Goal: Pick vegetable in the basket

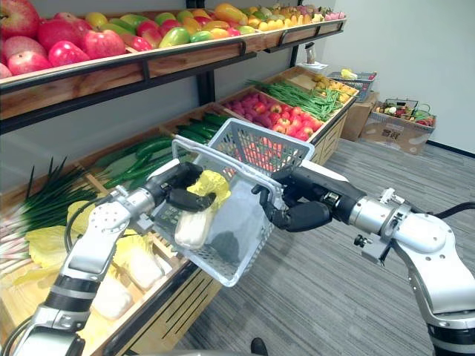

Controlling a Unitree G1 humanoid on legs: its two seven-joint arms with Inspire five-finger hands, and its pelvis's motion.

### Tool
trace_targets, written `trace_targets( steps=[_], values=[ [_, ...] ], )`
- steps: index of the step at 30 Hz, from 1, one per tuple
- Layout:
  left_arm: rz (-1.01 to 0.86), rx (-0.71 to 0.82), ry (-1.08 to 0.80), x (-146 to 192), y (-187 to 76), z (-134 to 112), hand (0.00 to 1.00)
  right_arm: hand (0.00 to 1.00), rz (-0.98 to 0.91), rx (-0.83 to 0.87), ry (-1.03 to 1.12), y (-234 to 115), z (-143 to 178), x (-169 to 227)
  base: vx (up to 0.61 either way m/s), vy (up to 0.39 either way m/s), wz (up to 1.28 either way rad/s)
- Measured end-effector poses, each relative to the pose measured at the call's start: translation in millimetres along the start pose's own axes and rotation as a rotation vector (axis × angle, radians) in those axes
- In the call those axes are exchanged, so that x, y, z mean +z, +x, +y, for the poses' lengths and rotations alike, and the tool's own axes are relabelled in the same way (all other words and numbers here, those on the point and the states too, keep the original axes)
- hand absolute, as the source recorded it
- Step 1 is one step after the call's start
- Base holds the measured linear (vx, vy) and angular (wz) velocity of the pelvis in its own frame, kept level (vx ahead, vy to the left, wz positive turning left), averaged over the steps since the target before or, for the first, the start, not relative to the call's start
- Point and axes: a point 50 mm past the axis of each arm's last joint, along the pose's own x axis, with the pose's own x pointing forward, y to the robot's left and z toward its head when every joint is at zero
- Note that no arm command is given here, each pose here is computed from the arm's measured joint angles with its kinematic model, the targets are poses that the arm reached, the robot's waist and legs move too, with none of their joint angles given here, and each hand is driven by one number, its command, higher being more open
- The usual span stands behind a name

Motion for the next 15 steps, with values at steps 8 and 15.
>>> trace_targets(
  steps=[8, 15],
  values=[
    [0.075, -0.081, -0.003, -17.2, 8.3, -12.1, 1.00, 0.00, 0.016, 0.025, 0.021, 5.4, -0.1, 1.4, 0.01, 0.006, -0.08],
    [-0.053, -0.347, 0.354, 45.2, -3.4, 5.6, 1.00, 0.00, -0.005, 0.047, 0.047, 7.0, 1.0, 3.6, 0.02, 0.002, 0.02]
  ],
)
